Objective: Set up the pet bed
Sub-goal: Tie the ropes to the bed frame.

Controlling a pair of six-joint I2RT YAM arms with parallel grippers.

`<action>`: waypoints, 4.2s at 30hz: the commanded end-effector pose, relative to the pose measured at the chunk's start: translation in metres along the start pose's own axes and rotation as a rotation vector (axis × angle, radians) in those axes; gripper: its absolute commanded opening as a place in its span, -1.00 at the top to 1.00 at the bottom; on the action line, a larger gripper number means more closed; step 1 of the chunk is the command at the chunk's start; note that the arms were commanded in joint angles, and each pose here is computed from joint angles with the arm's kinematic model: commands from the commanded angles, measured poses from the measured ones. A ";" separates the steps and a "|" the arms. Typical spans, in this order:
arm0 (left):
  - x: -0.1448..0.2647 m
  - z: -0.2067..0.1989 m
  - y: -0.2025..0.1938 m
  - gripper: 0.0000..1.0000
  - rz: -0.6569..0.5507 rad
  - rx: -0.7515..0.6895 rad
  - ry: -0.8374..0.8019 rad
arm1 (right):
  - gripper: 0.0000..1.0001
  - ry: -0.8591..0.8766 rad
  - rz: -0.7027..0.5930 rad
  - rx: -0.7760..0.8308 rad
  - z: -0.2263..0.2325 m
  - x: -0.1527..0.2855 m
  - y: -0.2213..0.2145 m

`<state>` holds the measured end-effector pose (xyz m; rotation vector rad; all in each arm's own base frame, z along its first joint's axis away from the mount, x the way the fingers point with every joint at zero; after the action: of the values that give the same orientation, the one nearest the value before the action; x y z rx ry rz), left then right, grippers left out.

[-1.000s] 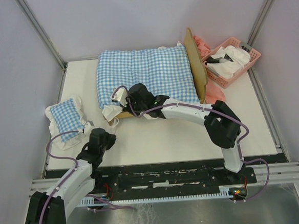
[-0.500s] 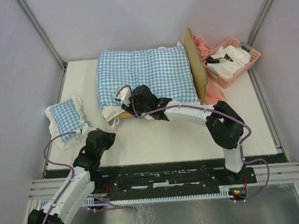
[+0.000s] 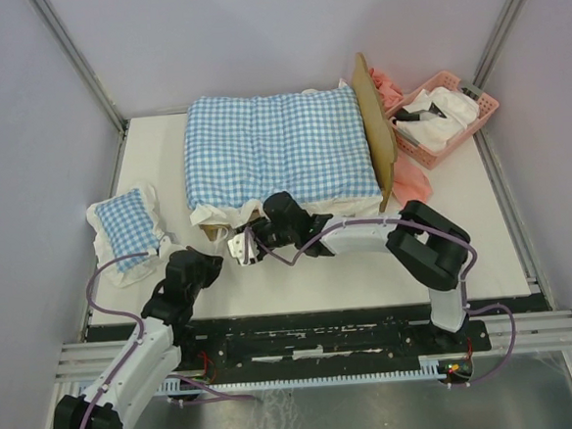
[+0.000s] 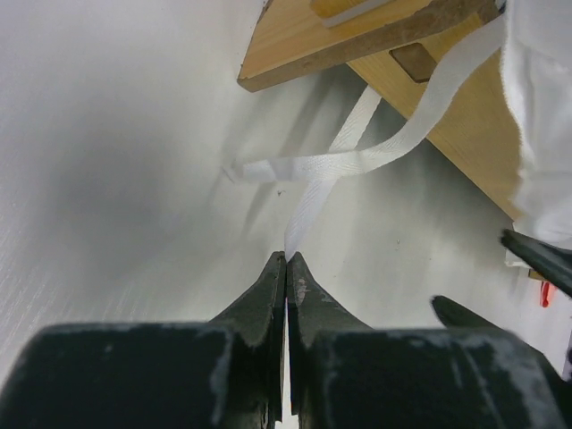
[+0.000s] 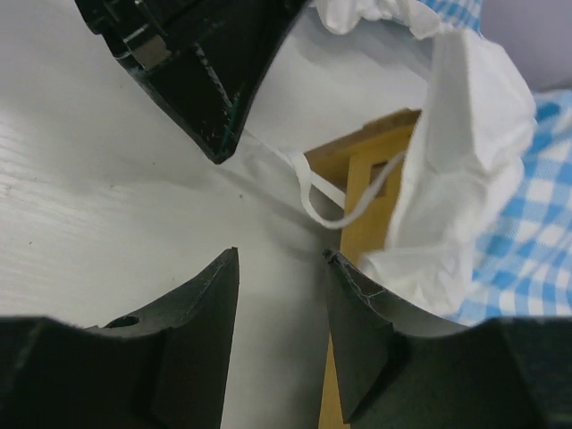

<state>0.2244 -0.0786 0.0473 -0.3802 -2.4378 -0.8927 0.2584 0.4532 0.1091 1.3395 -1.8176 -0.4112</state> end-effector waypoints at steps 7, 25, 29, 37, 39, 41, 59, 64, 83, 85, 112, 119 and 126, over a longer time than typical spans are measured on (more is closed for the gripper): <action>0.000 -0.001 0.004 0.95 -0.016 -0.021 -0.007 | 0.02 -0.009 -0.070 0.217 -0.027 -0.052 0.018; 0.003 -0.002 0.006 0.95 -0.023 -0.017 -0.011 | 0.64 -0.016 -0.022 0.182 -0.024 -0.074 -0.004; 0.005 -0.004 0.007 0.95 -0.028 -0.013 -0.018 | 0.96 -0.056 -0.015 0.162 -0.033 -0.072 -0.003; 0.006 -0.005 0.009 0.95 -0.035 -0.006 -0.026 | 0.91 -0.065 -0.056 0.137 -0.034 -0.066 0.007; 0.006 -0.004 0.008 0.95 -0.032 -0.008 -0.023 | 0.56 -0.063 -0.052 0.136 -0.032 -0.067 0.005; 0.006 -0.004 0.007 0.95 -0.031 -0.006 -0.025 | 0.36 -0.078 -0.052 0.140 -0.033 -0.068 0.003; 0.005 -0.003 0.007 0.95 -0.032 -0.002 -0.027 | 0.42 -0.084 0.010 0.127 -0.036 -0.075 -0.011; 0.005 -0.002 0.006 0.95 -0.036 0.003 -0.028 | 0.96 -0.101 0.019 0.132 -0.041 -0.071 -0.009; 0.004 -0.013 0.010 0.95 -0.040 -0.020 -0.067 | 0.42 -0.010 -0.102 0.059 -0.035 -0.077 0.022; 0.004 -0.015 0.011 0.95 -0.046 -0.024 -0.075 | 0.07 -0.013 -0.097 0.061 -0.036 -0.071 0.018; 0.009 -0.082 0.048 0.95 -0.016 -0.038 -0.146 | -0.11 -0.125 0.236 0.932 0.019 -0.038 -0.007; 0.008 -0.083 0.047 0.95 -0.005 -0.041 -0.151 | -0.16 -0.057 0.342 1.195 0.010 -0.067 -0.022; 0.005 -0.085 0.044 0.95 0.012 -0.047 -0.159 | -0.17 0.013 0.355 1.340 0.007 -0.089 -0.025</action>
<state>0.2613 -0.0959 0.1090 -0.4616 -2.5129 -0.8915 0.2726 0.5147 0.0607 1.6878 -2.3616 0.9584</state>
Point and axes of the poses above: each gripper's point midway between its finger pads, its own x axis back along the fingers, its own z axis along the line the jaws close on, y = z × x, the point moved 1 cm from there along x, back along the fingers, and after that the axes turned 2 degrees about x, right-handed, at the moved point
